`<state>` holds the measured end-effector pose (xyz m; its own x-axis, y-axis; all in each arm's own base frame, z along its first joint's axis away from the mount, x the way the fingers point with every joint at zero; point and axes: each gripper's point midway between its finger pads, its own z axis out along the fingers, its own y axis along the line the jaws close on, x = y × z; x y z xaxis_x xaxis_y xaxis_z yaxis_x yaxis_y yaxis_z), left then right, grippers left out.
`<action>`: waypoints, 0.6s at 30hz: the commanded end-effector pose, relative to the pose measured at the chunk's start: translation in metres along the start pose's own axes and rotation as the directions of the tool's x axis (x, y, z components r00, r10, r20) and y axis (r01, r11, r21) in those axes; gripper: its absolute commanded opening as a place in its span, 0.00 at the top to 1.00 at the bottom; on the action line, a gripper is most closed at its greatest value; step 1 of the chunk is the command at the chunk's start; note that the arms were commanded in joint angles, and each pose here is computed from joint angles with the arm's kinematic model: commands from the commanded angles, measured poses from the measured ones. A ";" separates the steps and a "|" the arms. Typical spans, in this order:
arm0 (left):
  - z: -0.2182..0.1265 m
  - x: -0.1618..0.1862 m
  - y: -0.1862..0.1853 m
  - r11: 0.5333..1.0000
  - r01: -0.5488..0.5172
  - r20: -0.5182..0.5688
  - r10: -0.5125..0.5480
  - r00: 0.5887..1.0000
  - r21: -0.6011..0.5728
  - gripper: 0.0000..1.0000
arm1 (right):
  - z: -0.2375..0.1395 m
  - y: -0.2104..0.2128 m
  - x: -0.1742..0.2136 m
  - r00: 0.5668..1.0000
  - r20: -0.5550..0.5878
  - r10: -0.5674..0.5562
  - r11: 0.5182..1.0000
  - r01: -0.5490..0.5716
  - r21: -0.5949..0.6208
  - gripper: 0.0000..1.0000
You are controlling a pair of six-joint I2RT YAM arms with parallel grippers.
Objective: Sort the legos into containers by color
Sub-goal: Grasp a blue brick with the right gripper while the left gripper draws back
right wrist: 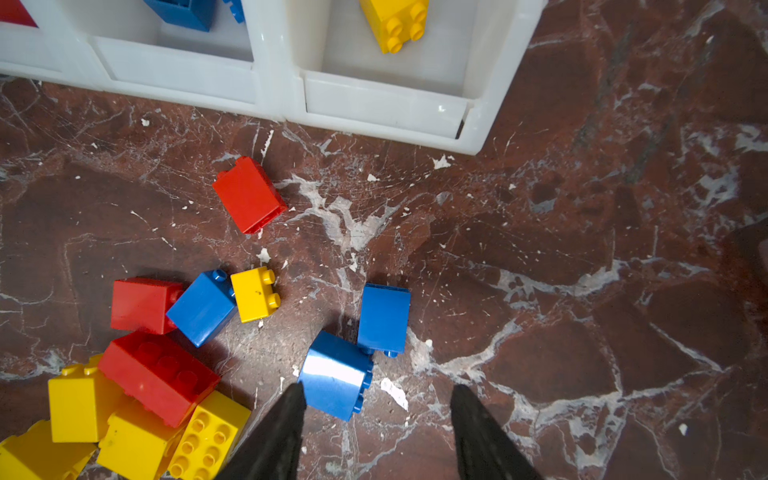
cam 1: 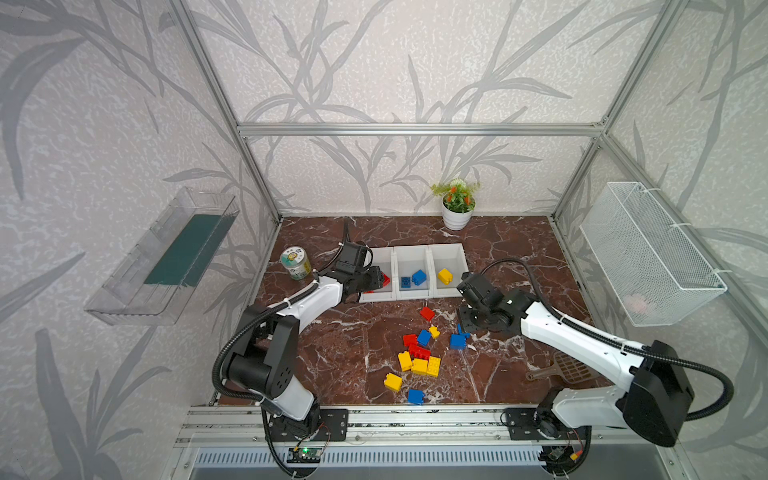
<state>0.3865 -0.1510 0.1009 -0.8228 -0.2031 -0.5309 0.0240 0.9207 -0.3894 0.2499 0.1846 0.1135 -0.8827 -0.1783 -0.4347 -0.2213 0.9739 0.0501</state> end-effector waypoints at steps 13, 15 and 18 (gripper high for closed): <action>-0.023 0.015 0.008 0.998 0.057 0.052 -0.058 0.997 0.012 0.49 | 0.020 0.014 0.029 0.992 -0.127 0.026 0.997 -0.036 -0.075 0.40; -0.025 0.017 0.009 0.998 0.059 0.053 -0.060 0.997 0.013 0.49 | 0.023 0.016 0.033 0.990 -0.137 0.035 0.996 -0.046 -0.083 0.40; -0.027 0.019 0.010 0.998 0.061 0.058 -0.061 0.996 0.013 0.49 | 0.027 0.019 0.040 0.987 -0.155 0.034 0.996 -0.047 -0.080 0.38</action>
<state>0.3571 -0.1410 0.0989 -0.8099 -0.2544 -0.5286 -0.0087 0.9062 -0.4228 0.2307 0.1973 0.0846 -0.9278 -0.1773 -0.3283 -0.2293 0.9651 0.1266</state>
